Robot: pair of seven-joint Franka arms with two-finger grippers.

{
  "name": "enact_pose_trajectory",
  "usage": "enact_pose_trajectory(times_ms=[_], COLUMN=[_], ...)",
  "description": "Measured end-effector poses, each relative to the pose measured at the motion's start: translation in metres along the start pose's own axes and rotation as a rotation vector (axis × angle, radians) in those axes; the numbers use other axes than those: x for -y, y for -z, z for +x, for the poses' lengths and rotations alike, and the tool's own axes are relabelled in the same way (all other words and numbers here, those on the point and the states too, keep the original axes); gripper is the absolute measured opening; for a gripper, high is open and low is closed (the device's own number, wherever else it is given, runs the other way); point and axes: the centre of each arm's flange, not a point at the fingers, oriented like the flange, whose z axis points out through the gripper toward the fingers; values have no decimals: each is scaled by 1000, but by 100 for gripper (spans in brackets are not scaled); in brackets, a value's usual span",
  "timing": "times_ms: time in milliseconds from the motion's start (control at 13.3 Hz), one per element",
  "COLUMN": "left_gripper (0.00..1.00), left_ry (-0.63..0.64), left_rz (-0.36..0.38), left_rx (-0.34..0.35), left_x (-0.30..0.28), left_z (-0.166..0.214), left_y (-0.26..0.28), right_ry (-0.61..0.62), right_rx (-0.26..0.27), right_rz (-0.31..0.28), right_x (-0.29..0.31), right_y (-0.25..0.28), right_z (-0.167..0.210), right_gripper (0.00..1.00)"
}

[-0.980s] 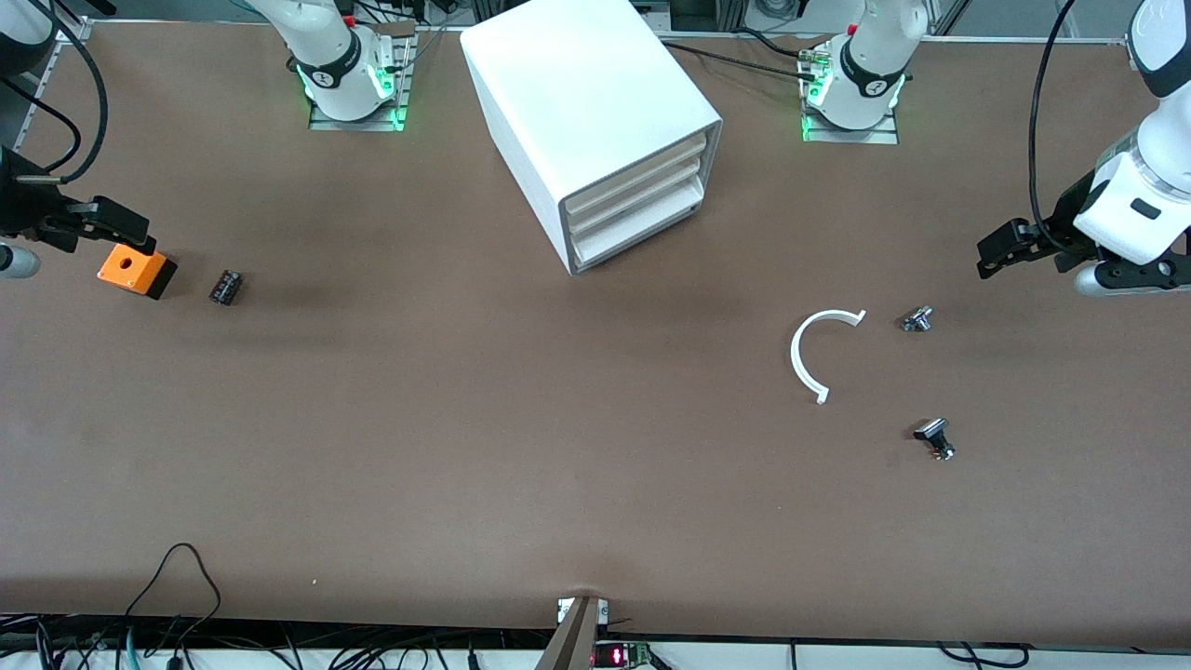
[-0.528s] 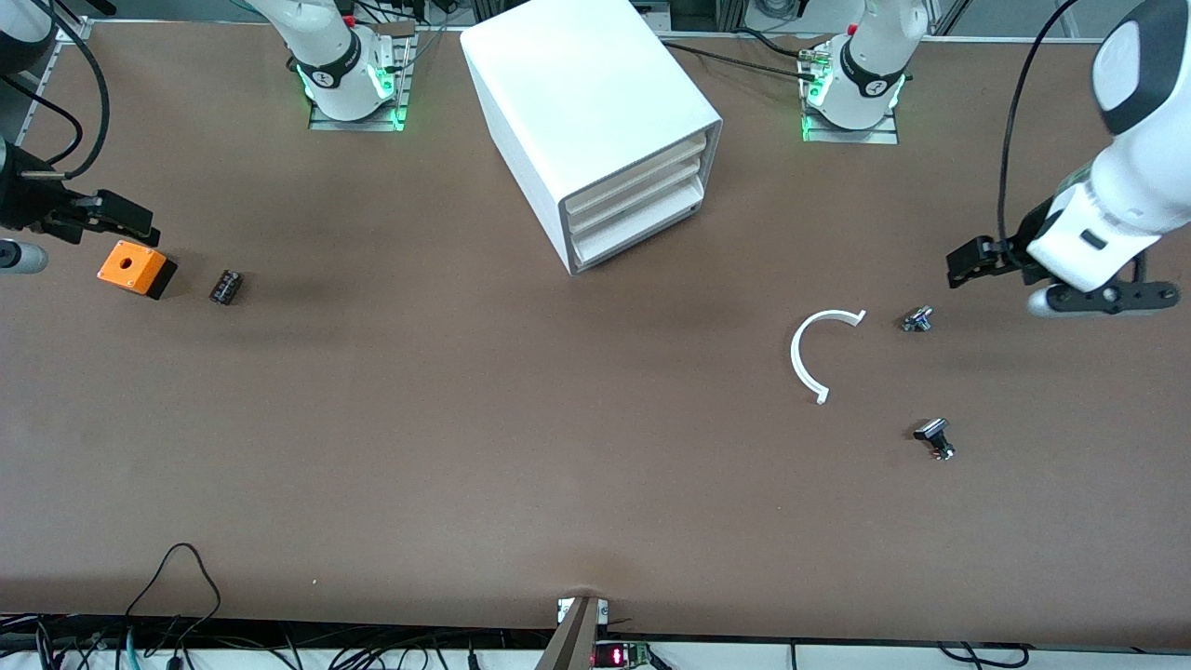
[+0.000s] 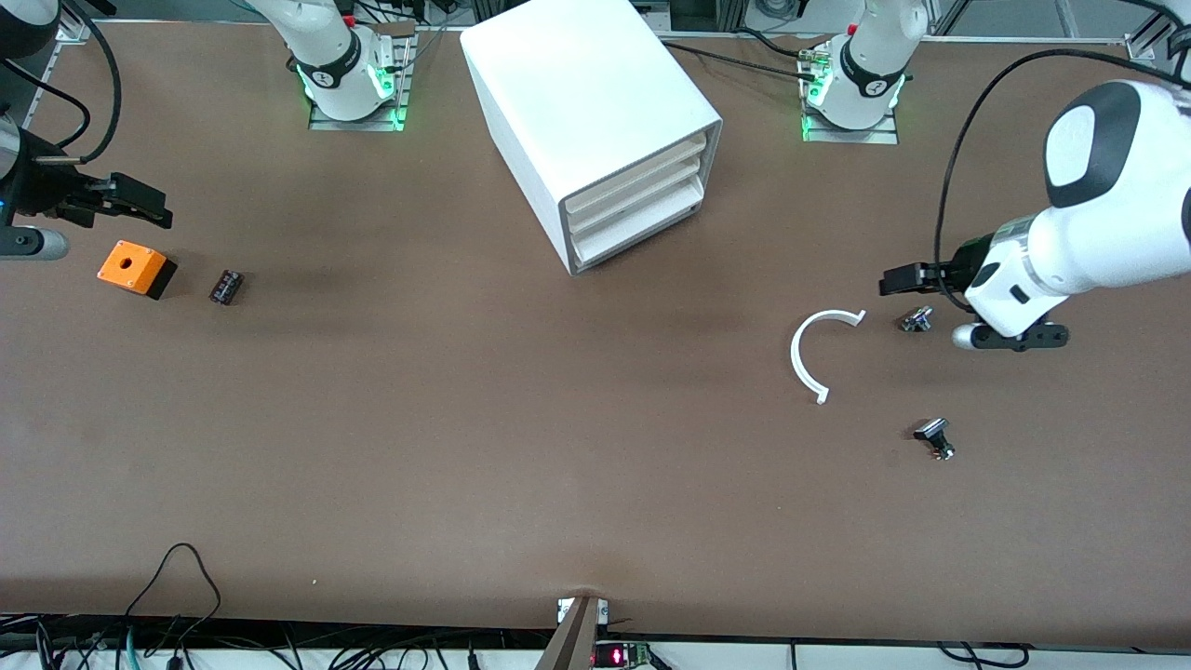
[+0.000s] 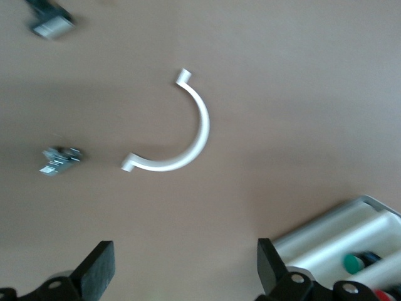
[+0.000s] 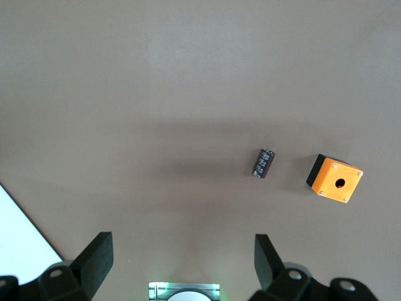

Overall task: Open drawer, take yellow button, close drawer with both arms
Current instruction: 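Reach the left gripper to the cabinet's middle drawer handle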

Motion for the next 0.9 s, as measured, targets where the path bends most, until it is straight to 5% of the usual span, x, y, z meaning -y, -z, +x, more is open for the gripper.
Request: enact_pose_trajectory(times_ms=[603, 904], left_gripper=[100, 100], left_ry=[-36, -116], left_rz=[-293, -487], left_rx=[347, 427], left_x=[-75, -78], left_z=[-42, -58], left_y=[-137, -180], right_ry=[82, 82], right_rx=[26, 40], right_rz=[-16, -16], right_x=[45, 45], right_y=[-12, -27], right_z=[7, 18], right_gripper=[100, 100])
